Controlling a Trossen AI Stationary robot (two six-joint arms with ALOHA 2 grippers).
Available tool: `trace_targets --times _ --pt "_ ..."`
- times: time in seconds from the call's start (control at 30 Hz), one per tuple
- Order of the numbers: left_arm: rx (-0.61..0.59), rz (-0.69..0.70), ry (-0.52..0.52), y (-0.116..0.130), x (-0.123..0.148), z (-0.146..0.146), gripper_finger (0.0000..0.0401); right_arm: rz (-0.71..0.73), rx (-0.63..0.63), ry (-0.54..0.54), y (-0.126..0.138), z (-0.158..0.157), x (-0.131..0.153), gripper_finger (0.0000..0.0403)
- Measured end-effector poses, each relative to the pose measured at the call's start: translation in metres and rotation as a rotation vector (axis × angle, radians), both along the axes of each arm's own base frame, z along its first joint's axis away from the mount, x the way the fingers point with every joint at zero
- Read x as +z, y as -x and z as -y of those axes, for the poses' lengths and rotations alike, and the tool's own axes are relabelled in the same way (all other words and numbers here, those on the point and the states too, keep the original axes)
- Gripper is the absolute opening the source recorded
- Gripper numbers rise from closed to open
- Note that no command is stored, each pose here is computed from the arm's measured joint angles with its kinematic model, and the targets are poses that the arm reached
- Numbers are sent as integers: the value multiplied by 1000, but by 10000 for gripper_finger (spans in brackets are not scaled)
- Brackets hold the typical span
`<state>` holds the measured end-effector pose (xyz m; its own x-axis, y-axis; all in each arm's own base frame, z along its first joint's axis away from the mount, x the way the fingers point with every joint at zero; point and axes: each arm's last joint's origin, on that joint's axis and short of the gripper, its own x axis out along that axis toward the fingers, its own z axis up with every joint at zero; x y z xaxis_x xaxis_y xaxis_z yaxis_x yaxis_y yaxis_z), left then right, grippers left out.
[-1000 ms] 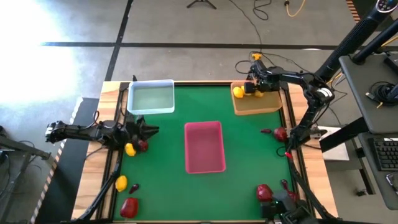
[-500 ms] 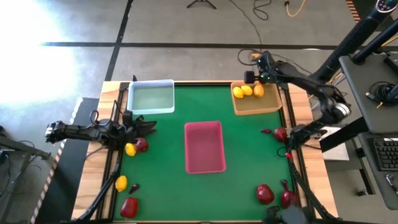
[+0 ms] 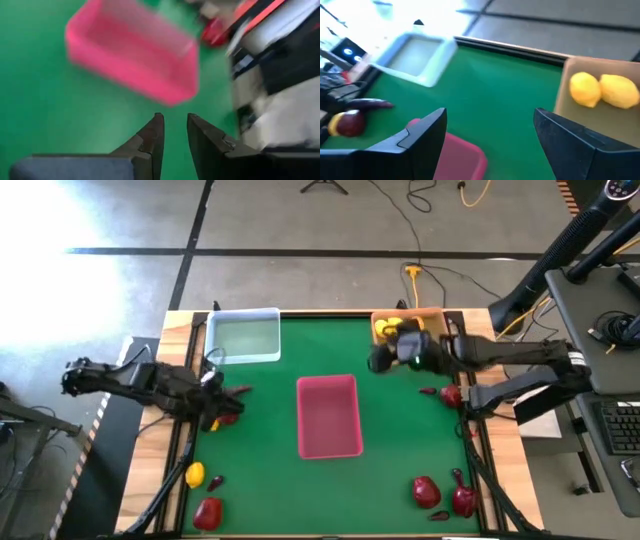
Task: Sort produce into baskets
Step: Put the lemon into the orange bin
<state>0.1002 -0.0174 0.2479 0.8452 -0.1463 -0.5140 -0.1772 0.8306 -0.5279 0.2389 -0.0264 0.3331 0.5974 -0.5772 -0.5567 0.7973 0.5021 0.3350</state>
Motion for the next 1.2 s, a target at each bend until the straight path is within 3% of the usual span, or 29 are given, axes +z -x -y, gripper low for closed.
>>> trace_targets --times 0.13,0.3,0.63,0.77,0.97,1.2 --pt "12 -299 -24 -7 7 2 69 4 22 86 -5 -27 3 288" --pt "21 -655 -64 -16 1 5 92 3 16 124 -7 -36 2 288" --pt "23 -1124 -112 -46 -24 12 232 -29 81 139 -6 -44 2 288" --pt "-65 -1224 -103 -57 -37 15 261 -36 87 145 -6 -44 2 288" --pt "-170 -1346 -157 -69 -56 17 265 -34 105 141 -6 -47 2 288" --pt "-427 -1550 -266 -79 -86 18 265 -34 110 141 -6 -48 2 288"
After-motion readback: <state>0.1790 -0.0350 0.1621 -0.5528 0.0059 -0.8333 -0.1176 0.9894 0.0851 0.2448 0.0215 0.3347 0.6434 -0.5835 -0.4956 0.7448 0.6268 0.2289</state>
